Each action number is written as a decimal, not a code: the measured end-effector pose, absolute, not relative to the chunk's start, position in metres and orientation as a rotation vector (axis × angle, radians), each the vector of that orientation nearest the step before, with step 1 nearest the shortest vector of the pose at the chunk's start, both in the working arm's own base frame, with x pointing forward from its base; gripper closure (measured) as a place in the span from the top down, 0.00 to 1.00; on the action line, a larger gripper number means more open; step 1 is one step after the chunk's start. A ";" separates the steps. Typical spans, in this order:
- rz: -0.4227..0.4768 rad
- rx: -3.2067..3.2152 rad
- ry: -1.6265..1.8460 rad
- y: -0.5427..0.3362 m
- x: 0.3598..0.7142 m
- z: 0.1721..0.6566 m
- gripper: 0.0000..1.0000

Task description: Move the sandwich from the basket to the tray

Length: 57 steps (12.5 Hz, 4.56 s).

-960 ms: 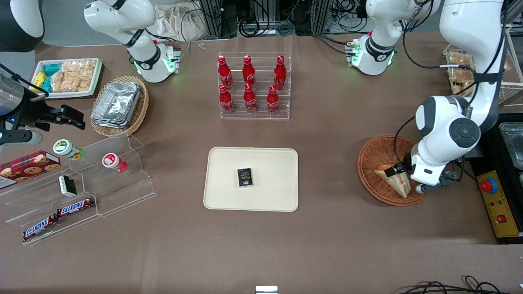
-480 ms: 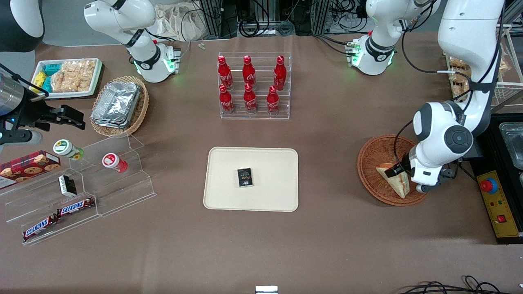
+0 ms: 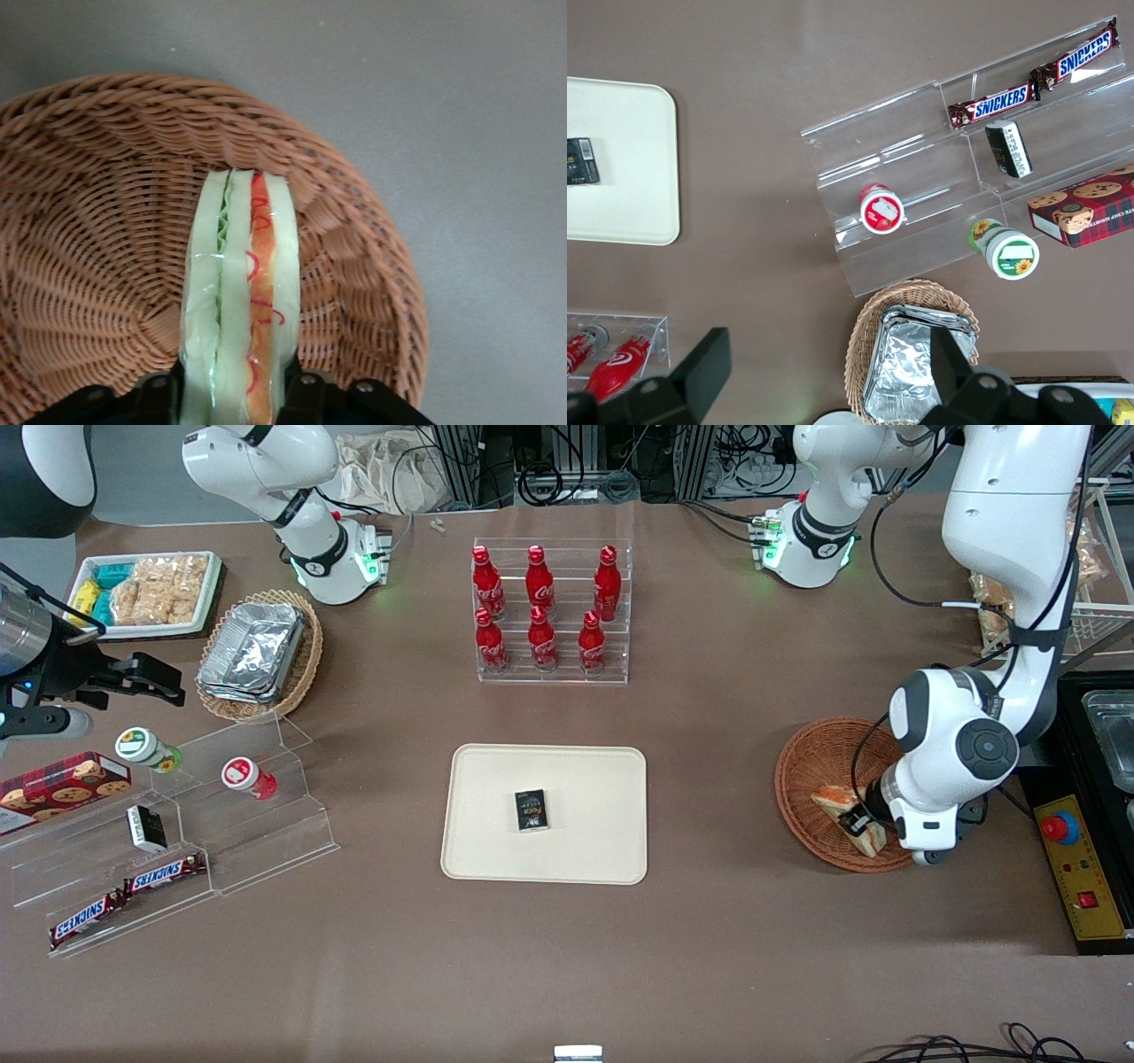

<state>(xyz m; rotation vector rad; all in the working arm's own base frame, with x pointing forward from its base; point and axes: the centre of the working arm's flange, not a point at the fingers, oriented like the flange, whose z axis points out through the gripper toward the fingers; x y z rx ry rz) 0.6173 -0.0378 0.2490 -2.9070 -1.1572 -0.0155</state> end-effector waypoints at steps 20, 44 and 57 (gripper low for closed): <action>0.139 -3.259 -0.213 -0.363 0.647 0.380 0.19; 0.129 -3.094 -0.235 -0.177 0.661 0.483 1.00; 0.141 -3.087 0.025 -0.085 0.623 0.517 1.00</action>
